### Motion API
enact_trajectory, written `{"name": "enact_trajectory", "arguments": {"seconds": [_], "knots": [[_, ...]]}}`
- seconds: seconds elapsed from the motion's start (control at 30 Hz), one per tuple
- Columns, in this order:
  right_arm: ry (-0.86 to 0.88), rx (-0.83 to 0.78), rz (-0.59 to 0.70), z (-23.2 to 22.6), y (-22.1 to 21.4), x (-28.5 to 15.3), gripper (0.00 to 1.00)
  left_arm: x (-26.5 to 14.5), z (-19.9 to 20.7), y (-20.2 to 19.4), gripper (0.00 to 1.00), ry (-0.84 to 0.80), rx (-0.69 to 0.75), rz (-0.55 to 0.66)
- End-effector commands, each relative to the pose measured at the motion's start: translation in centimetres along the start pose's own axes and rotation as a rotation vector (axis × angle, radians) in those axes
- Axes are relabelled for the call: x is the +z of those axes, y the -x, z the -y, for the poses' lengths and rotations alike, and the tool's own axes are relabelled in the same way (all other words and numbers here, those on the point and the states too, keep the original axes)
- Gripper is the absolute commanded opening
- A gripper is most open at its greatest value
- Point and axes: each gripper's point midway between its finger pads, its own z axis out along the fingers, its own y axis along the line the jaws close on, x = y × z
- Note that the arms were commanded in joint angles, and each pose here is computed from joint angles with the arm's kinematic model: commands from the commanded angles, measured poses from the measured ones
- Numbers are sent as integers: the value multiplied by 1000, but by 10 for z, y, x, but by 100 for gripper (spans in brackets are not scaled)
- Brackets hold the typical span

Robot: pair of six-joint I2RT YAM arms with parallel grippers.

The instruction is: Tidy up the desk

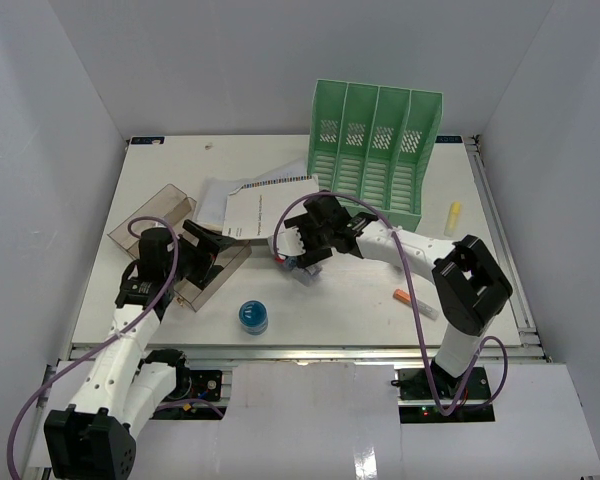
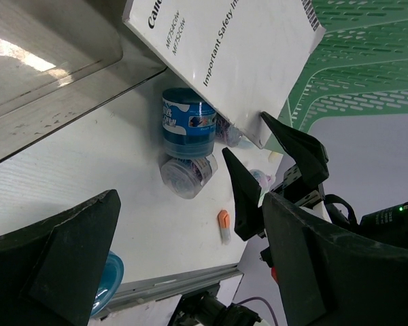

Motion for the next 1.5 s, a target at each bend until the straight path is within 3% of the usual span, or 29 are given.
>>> {"name": "enact_trajectory", "arguments": {"seconds": [0.0,0.3,0.43,1.07,1.47], "knots": [[-136,5,0,38,6,-4,72,0,6,7,95,6,-35,27],[-168,57,13,36,5,-1,44,14,-1,2,93,37,-131,-19],[-170,80,26,33,8,-8,37,19,2,5,93,31,-148,-13],[-221,244,219,54,49,-50,21,63,33,18,90,-17,-212,-44],[-209,278,300,55,64,-71,16,101,52,18,75,-16,-184,-44]]}}
